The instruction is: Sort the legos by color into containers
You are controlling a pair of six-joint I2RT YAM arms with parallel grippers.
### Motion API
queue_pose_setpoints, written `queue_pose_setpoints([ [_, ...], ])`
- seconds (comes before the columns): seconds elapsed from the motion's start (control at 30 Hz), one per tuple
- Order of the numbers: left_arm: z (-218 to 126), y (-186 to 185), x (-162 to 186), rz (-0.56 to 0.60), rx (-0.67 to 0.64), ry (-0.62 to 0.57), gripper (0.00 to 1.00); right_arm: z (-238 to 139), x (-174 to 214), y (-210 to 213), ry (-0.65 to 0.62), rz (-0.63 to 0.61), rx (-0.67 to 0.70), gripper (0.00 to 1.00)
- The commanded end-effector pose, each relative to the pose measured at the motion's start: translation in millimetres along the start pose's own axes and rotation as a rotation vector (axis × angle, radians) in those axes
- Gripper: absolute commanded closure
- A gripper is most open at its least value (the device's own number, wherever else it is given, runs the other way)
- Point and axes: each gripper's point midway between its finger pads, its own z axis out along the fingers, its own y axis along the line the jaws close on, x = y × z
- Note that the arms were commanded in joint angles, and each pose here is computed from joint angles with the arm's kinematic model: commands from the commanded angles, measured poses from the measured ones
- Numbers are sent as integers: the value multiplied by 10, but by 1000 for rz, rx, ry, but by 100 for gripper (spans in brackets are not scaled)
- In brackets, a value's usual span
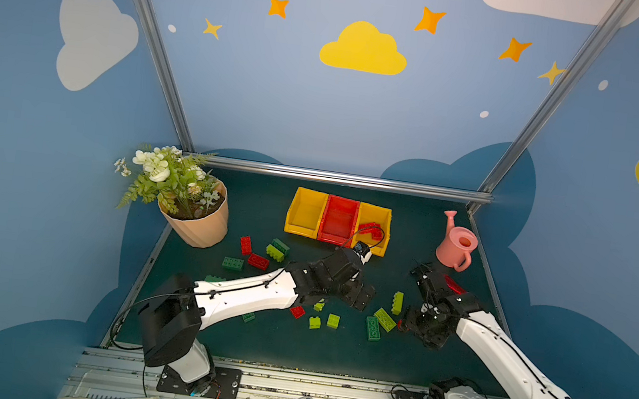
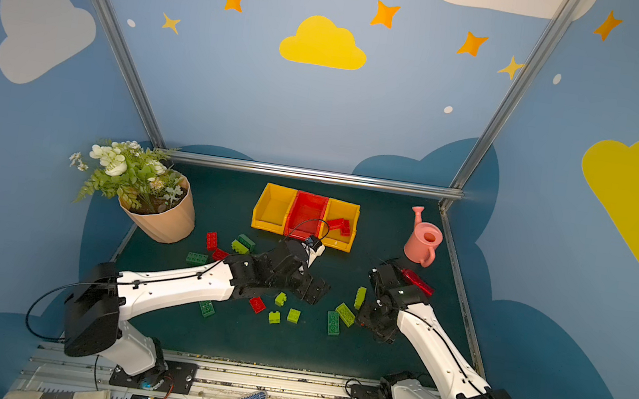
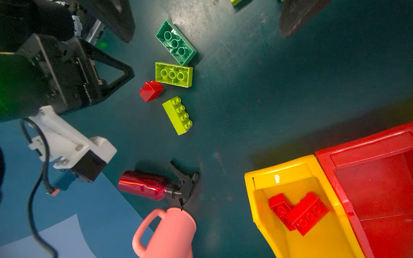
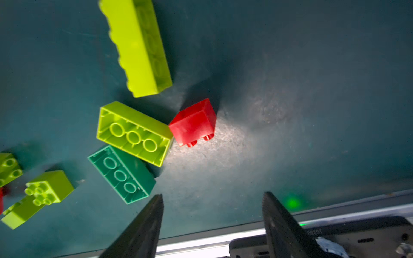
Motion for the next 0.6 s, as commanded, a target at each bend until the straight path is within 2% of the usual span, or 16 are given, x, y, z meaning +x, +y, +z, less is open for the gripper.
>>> queue_pose_setpoints([
  [0.0, -70, 29, 30, -10, -57, -15, 0, 43, -93, 96, -35, 29, -41, 31],
  [0.57, -338, 182, 72, 4, -127, -48, 0, 278, -349, 127, -30, -34, 27, 33],
])
